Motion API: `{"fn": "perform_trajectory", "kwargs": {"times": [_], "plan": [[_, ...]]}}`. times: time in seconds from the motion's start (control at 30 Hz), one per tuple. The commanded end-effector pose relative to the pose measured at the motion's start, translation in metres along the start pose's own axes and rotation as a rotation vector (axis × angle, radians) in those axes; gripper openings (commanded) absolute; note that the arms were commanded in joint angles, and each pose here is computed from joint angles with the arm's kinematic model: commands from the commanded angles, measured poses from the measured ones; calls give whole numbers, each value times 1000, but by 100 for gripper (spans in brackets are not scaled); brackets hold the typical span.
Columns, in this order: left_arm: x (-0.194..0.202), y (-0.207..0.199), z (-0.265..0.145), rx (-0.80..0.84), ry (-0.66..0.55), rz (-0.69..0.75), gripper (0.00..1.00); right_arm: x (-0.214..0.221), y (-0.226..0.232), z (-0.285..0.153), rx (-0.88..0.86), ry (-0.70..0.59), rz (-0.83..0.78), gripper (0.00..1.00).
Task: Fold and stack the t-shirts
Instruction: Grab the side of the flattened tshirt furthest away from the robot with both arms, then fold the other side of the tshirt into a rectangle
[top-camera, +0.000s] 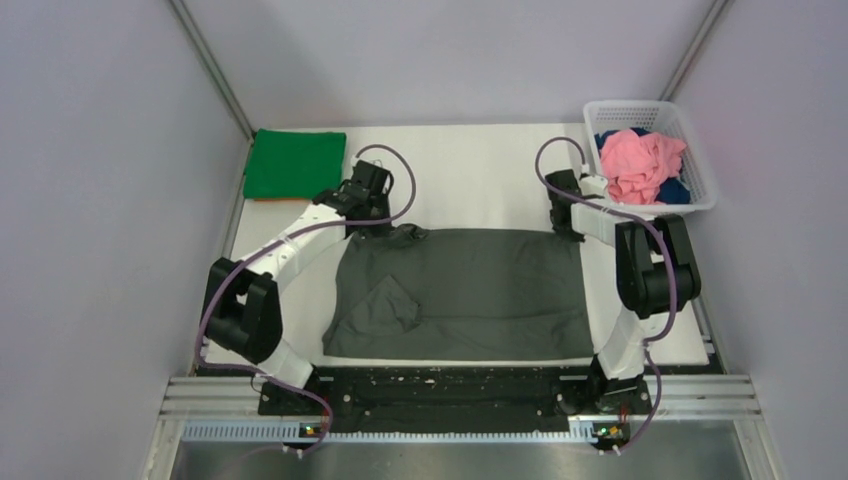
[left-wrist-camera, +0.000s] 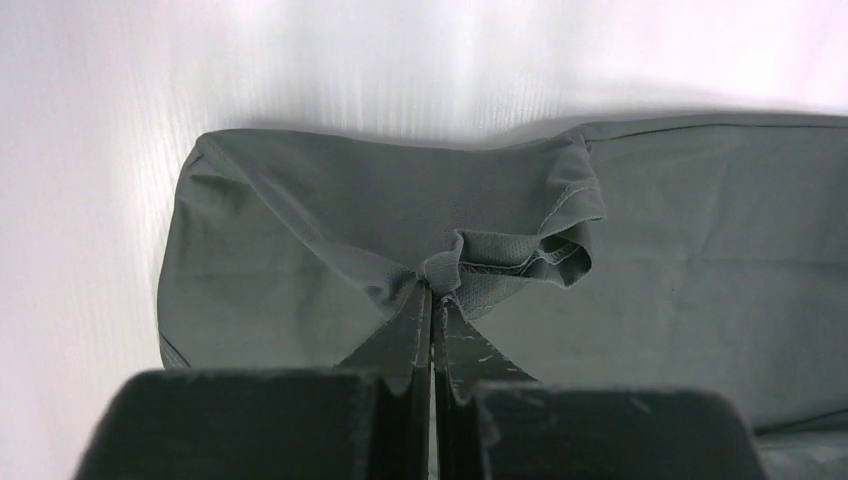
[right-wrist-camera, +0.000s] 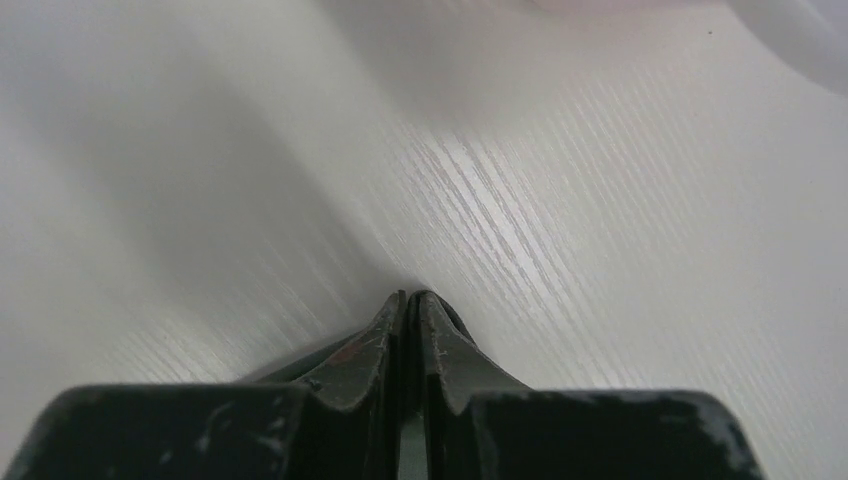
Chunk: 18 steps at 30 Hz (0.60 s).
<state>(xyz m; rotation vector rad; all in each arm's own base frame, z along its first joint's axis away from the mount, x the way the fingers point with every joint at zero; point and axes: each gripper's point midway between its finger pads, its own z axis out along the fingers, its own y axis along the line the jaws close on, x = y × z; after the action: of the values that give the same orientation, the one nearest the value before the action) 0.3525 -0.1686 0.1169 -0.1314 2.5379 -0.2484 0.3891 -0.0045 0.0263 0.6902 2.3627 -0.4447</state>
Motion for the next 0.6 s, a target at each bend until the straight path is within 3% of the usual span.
{"fn": "perform_trajectory", "kwargs": {"times": [0.0, 0.23, 0.57], "plan": [[-9, -3, -23, 27, -78, -28, 0, -22, -4, -17, -36, -62, 13, 6], [12, -3, -45, 47, -97, -33, 0, -26, -17, -46, -118, -127, -2, 1], [41, 21, -76, 40, -133, -98, 0, -12, -30, -84, -271, -174, -13, 0]]}}
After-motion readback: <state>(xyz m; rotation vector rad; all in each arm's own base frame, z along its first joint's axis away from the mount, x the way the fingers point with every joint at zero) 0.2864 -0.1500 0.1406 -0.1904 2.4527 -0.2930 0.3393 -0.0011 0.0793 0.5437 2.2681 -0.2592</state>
